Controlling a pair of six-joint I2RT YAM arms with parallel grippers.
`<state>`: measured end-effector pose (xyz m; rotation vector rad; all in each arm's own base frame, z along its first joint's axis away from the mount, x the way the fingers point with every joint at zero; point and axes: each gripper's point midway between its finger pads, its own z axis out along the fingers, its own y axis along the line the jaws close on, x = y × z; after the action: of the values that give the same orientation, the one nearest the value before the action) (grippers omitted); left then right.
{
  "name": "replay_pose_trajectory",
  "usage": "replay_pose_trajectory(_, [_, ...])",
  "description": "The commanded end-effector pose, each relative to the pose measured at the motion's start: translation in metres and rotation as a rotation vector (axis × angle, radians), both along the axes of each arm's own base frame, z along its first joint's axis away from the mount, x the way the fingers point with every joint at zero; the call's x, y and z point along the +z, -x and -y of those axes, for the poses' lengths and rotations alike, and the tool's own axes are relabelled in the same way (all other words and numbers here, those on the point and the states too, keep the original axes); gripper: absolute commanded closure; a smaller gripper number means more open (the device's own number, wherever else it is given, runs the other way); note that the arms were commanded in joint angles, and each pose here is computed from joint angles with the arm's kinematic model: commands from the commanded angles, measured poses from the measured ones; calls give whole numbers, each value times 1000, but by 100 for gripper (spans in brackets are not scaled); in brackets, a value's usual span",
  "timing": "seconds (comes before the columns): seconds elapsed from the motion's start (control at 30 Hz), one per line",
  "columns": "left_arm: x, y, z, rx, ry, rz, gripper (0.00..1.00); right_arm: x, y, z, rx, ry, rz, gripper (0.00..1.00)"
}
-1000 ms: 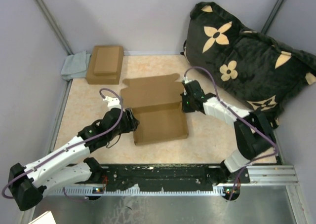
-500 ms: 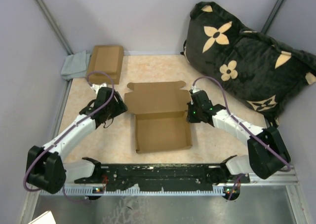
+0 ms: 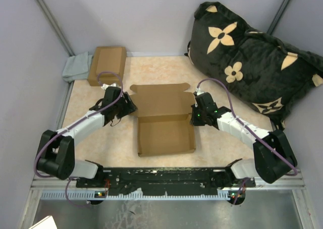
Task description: Fold the paper box
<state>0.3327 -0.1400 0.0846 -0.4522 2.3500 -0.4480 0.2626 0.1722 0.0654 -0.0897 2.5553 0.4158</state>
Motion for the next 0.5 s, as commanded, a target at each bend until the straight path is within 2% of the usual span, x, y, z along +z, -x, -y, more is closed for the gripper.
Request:
replay_pose_trajectory(0.0, [11, -18, 12, -43, 43, 51, 33, 7, 1, -9, 31, -34, 21, 98])
replay_pose_trajectory(0.23, [23, -28, 24, -110, 45, 56, 40, 0, 2, -12, 54, 4, 6, 98])
replay_pose_trajectory(0.47, [28, -37, 20, -127, -12, 70, 42, -7, 3, -14, 77, 66, -1, 98])
